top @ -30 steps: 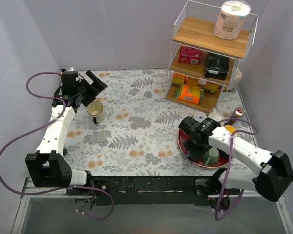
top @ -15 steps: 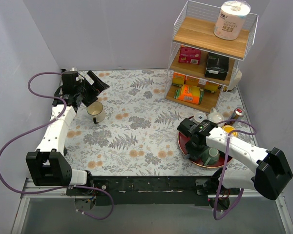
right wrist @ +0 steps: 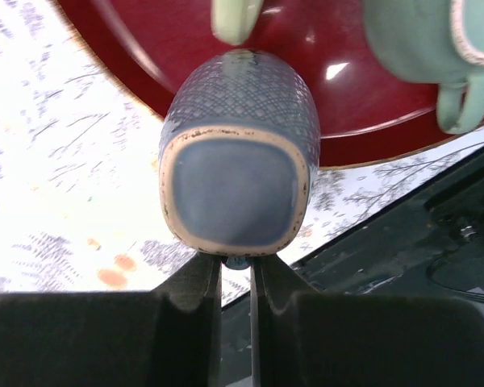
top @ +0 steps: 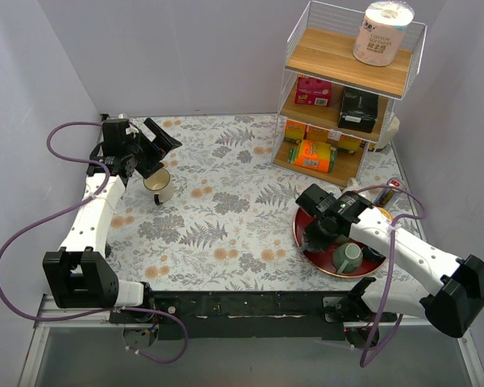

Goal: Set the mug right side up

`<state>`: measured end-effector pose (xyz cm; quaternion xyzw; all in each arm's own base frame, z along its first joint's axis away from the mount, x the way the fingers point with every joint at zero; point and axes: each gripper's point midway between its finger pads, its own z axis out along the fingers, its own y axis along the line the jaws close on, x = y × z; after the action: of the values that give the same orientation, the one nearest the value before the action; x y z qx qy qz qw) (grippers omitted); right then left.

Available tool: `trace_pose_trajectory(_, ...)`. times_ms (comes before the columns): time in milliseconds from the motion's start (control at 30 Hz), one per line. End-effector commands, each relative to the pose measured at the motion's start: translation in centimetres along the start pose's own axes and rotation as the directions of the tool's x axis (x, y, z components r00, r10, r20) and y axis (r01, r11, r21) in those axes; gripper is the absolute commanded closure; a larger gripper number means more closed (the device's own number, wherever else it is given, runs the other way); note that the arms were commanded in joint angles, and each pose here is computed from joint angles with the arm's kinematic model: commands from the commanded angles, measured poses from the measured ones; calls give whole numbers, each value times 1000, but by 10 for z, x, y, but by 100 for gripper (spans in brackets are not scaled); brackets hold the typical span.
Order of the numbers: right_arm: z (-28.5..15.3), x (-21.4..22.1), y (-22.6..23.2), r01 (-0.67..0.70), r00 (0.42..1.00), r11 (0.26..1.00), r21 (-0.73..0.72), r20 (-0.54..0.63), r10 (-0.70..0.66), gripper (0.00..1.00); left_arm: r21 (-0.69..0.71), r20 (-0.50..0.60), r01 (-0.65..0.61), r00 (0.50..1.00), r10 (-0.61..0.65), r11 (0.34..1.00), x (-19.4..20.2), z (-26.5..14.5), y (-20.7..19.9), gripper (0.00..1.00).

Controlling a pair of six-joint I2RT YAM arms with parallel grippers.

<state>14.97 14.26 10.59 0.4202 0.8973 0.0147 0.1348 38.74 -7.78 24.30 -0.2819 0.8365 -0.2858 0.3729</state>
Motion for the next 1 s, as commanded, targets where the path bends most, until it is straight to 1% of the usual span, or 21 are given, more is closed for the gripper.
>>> trace_pose_trajectory(0,-38,-4,30,20,999,983,-184,-21,-24,99,135,-43,5,999,1,991,11,-19,-29,2)
trace_pose_trajectory(67,-52,0,48,12,998,957,-291,-51,-28,99,203,-68,4,998,10,979,17,-22,-43,2)
trace_pose_trajectory(100,-58,0,55,31,998,942,-334,-49,-50,99,262,-117,2,993,30,965,29,-25,-53,2)
trace_pose_trajectory(167,-75,-1,74,32,997,900,-435,-49,-59,99,344,-143,-3,988,56,939,37,-30,-70,2)
trace_pose_trajectory(233,-91,-3,89,74,995,850,-522,-21,-99,99,443,-228,19,969,92,897,59,-40,-87,2)
trace_pose_trajectory(267,-104,-5,103,75,995,808,-584,-9,-99,99,494,-226,14,968,113,869,61,-43,-97,2)
trace_pose_trajectory(333,-119,-10,116,117,992,746,-655,39,-122,99,564,-316,63,938,144,823,85,-53,-111,2)
trace_pose_trajectory(367,-136,-13,129,120,992,684,-719,60,-112,99,611,-311,58,935,172,790,88,-57,-120,2)
trace_pose_trajectory(433,-152,-19,141,154,988,618,-771,110,-110,99,651,-359,93,912,197,754,105,-66,-131,2)
trace_pose_trajectory(467,-166,-23,152,157,988,566,-809,128,-91,99,692,-352,86,907,231,717,108,-73,-138,2)
trace_pose_trajectory(533,-183,-30,162,186,982,518,-835,170,-78,99,722,-373,107,892,254,683,117,-84,-146,2)
trace_pose_trajectory(567,-191,-32,171,209,978,483,-850,196,-77,99,752,-354,98,894,274,652,118,-90,-150,2)
trace_pose_trajectory(600,-198,-32,176,223,974,455,-862,211,-78,99,762,-355,104,892,279,639,121,-95,-153,2)
trace_pose_trajectory(633,-216,-32,186,231,973,387,-892,219,-76,99,772,-351,106,893,282,627,121,-99,-156,2)
trace_pose_trajectory(700,-226,-35,198,277,961,336,-900,262,-92,99,784,-366,134,888,277,606,124,-103,-161,2)
trace_pose_trajectory(733,-238,-31,206,282,959,272,-920,259,-119,99,783,-374,144,886,273,605,125,-103,-162,2)
trace_pose_trajectory(800,-246,-37,218,289,955,225,-931,264,-133,99,775,-402,177,879,256,607,128,-103,-163,2)
trace_pose_trajectory(833,-259,-34,221,299,948,154,-942,275,-158,99,791,-388,172,883,264,587,129,-106,-166,2)
trace_pose_trajectory(900,-263,-39,227,328,939,131,-935,308,-154,99,796,-392,195,887,243,573,134,-108,-166,2)
trace_pose_trajectory(933,-269,-40,228,331,937,103,-938,314,-154,99,806,-386,200,891,239,557,134,-109,-167,2)
trace_pose_trajectory(967,-271,-41,228,328,938,87,-940,314,-150,99,843,-350,186,902,251,505,131,-118,-174,2)
